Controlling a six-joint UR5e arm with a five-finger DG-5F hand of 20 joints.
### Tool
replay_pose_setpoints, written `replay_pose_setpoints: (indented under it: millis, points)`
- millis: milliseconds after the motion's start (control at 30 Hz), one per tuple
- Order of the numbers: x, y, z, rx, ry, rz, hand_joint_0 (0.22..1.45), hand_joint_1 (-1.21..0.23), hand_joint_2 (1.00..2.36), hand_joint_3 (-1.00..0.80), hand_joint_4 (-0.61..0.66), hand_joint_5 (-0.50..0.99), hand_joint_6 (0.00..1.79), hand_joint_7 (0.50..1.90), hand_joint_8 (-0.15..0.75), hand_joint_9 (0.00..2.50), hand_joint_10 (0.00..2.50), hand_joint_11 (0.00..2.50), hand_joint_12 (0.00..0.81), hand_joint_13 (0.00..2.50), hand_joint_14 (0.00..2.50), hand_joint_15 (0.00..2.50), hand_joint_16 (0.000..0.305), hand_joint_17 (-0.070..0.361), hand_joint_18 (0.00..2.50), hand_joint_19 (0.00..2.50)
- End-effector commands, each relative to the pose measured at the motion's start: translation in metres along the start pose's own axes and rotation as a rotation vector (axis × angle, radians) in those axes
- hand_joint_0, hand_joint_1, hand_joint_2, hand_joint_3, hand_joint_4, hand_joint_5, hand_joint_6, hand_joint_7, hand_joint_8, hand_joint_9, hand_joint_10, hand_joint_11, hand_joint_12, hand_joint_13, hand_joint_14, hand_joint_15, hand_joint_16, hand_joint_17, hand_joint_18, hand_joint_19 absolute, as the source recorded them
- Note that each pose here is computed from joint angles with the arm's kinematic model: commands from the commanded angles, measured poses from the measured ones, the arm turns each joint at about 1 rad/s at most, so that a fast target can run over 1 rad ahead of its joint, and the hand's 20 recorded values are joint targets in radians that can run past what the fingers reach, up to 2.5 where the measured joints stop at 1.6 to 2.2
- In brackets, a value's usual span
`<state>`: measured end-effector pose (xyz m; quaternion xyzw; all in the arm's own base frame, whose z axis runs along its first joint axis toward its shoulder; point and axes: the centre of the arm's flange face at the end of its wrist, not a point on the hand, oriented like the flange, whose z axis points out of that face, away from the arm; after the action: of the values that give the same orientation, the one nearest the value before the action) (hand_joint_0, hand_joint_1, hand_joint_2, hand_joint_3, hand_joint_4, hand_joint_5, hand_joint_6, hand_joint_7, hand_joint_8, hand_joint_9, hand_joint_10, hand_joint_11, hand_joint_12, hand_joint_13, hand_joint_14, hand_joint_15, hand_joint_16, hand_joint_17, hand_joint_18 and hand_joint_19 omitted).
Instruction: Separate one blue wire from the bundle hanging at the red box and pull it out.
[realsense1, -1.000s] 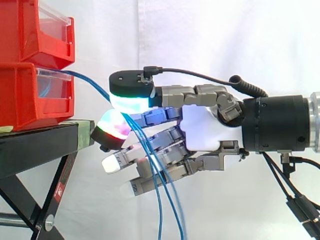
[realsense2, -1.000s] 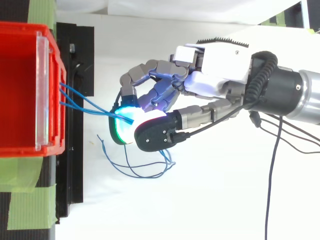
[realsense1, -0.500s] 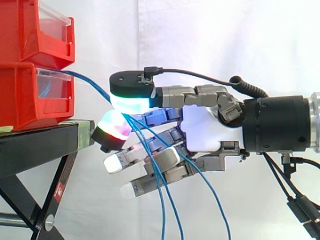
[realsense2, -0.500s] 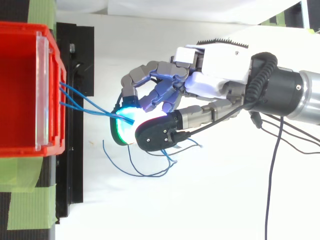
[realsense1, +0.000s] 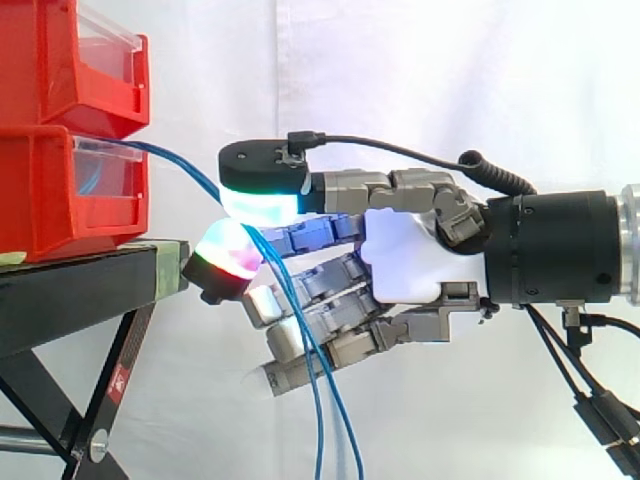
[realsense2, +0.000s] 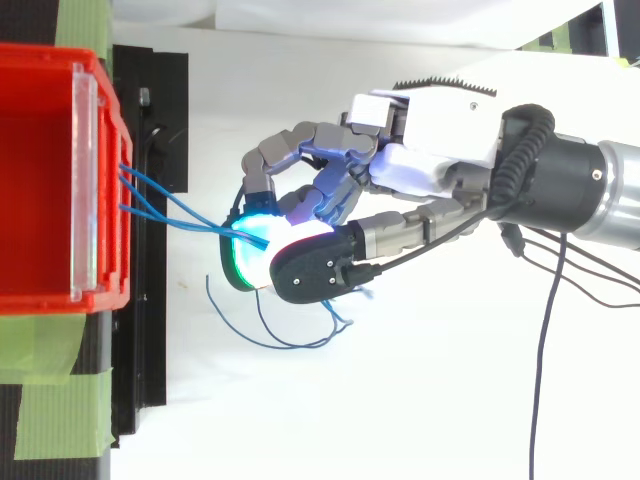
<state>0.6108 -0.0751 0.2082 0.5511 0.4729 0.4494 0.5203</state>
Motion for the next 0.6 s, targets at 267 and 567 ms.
replay_pose_setpoints:
  millis: [267,567]
  points:
    - [-0.0003,0.0002,0.0000,0.000,-0.003,0.000,0.56,-0.65,1.10,0.19,0.12,-0.15,0.89,1.27,0.421,0.96,0.01,0.64,0.374,0.74,0.00,0.00,0.060,0.135,0.51,0.00]
    - [-0.0002,0.0002,0.0000,0.000,-0.002,0.000,0.59,-0.67,1.00,0.18,0.16,-0.16,0.88,1.28,0.423,0.93,0.01,0.61,0.407,1.26,0.01,0.45,0.048,0.108,0.47,0.00]
